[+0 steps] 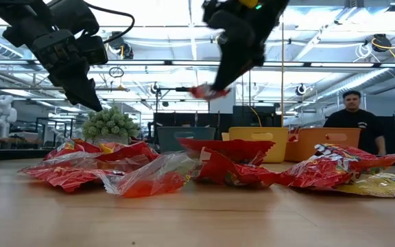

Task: Sort candy
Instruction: Put the red candy into the orange bin, then put the yellow candy into the yellow bin

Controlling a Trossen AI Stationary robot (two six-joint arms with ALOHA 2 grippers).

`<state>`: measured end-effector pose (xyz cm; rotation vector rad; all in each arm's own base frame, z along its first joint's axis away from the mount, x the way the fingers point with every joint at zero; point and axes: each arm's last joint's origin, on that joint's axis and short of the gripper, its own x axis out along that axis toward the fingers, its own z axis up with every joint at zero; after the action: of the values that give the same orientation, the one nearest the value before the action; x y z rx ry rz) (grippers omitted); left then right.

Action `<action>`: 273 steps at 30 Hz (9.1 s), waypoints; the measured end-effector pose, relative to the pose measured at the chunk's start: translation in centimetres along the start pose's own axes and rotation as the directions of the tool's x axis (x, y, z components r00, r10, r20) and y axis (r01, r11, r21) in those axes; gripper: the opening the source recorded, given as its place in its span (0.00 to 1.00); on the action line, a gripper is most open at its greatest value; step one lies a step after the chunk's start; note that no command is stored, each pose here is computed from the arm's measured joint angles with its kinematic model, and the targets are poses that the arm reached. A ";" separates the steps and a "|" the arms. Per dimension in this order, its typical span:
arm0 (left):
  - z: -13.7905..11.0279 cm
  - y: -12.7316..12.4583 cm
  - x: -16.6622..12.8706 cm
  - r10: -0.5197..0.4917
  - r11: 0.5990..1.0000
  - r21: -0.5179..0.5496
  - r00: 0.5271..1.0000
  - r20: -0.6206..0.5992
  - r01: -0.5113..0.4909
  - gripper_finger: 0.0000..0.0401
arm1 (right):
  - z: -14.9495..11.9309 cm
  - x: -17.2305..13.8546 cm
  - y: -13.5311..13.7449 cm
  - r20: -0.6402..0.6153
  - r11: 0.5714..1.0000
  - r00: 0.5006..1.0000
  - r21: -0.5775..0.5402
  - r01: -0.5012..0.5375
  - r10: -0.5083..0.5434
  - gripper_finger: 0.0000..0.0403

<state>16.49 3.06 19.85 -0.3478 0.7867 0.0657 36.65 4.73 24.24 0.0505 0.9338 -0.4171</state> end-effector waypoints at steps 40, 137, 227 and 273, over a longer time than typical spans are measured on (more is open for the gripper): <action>0.1 0.1 0.0 0.055 0.998 -0.025 0.998 0.022 -0.054 0.33 | -12.9 -5.4 -20.0 -0.449 0.327 0.728 0.682 0.654 -0.518 0.07; 0.1 0.2 0.0 0.057 0.998 -0.027 0.998 0.014 -0.056 0.33 | -2.1 6.5 -1.5 -0.059 0.977 0.977 0.060 -0.203 0.206 0.01; 2.4 -7.8 9.8 0.140 0.988 0.084 0.982 -0.130 -0.130 0.64 | -18.6 -10.5 -9.0 -0.217 0.825 0.961 0.565 -0.020 0.172 0.35; 26.0 -3.2 12.2 0.198 0.980 -0.044 0.970 0.142 -0.194 0.07 | -23.6 -4.9 4.1 -0.253 0.919 0.955 0.391 -0.043 0.153 0.35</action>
<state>43.41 7.77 29.11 -0.2894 0.6737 0.2857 17.45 15.30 13.36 0.5245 1.1109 -0.5017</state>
